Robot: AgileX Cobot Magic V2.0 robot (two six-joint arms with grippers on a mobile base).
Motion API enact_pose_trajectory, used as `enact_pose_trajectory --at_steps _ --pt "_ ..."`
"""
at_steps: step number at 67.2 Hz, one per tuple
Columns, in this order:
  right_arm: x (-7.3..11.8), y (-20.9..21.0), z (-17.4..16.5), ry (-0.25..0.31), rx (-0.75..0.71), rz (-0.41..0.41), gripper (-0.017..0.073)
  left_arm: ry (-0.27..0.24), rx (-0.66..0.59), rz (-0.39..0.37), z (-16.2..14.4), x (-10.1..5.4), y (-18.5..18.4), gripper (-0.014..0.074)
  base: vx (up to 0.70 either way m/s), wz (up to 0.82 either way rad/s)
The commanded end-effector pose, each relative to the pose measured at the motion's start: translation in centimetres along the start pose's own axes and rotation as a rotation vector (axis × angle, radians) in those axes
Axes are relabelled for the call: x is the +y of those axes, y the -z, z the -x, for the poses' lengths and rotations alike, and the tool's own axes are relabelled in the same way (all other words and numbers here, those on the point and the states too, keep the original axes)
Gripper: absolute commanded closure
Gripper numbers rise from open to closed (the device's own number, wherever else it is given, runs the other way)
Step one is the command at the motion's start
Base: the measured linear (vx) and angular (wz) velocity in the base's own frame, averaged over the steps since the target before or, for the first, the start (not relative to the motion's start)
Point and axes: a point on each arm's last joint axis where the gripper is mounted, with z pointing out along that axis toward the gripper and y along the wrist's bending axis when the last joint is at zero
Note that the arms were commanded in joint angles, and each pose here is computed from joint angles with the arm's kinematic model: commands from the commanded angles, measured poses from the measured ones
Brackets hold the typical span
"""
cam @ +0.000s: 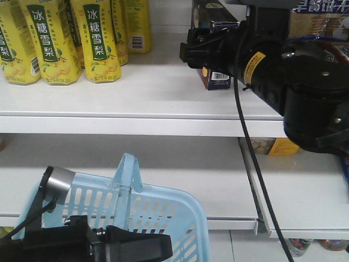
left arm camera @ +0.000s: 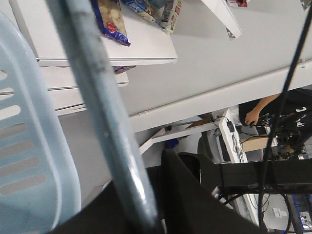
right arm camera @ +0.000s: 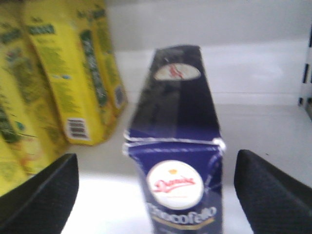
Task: Left arm holds basket, right arm returns cookies
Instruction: 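Carry the box onto the upper shelf beside the yellow bottles, then open the right gripper and release the box upright on the shelf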
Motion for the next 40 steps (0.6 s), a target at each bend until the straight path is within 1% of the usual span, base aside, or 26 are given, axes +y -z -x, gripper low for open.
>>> enact_pose_trajectory --at_steps 1,3,4,5,8,9,11,15,24,37,40 --pt "-0.2 2.6 3.5 0.002 -0.097 0.034 -0.007 0.028 -0.012 -0.089 0.5 -1.8 0.4 0.06 0.0 0.0" --pt "-0.4 3.0 3.8 0.004 -0.103 0.033 -0.0067 0.028 -0.012 -0.089 0.5 -1.8 0.4 0.06 0.0 0.0" --pt "-0.5 3.4 4.1 -0.004 -0.107 0.031 -0.0066 0.028 -0.012 -0.089 0.5 -1.8 0.4 0.06 0.0 0.0" --pt "-0.5 3.4 4.0 0.004 -0.106 0.031 -0.0065 0.028 -0.012 -0.089 0.5 -1.8 0.4 0.06 0.0 0.0" --pt "-0.7 4.2 4.3 0.003 -0.109 0.027 -0.0061 0.028 -0.012 -0.089 0.5 -1.8 0.4 0.06 0.0 0.0" --pt "-0.9 4.6 4.5 -0.005 -0.112 0.026 -0.0059 0.028 -0.012 -0.089 0.5 -1.8 0.4 0.06 0.0 0.0" --pt "-1.1 5.0 4.5 0.004 -0.109 0.022 -0.0057 0.028 -0.012 -0.089 0.5 -1.8 0.4 0.06 0.0 0.0" --pt "-1.5 6.2 4.4 0.003 -0.106 0.022 -0.0051 0.028 -0.012 -0.089 0.5 -1.8 0.4 0.06 0.0 0.0" --pt "-2.5 8.8 3.1 0.021 -0.09 0.04 -0.0037 0.028 -0.012 -0.089 0.5 -1.8 0.4 0.06 0.0 0.0" --pt "-4.3 14.0 0.9 0.037 -0.115 0.108 -0.0022 0.028 -0.012 -0.089 0.5 -1.8 0.4 0.06 0.0 0.0" --pt "-4.7 15.0 -0.1 0.051 -0.112 0.122 -0.0022 0.028 -0.012 -0.089 0.5 -1.8 0.4 0.06 0.0 0.0"
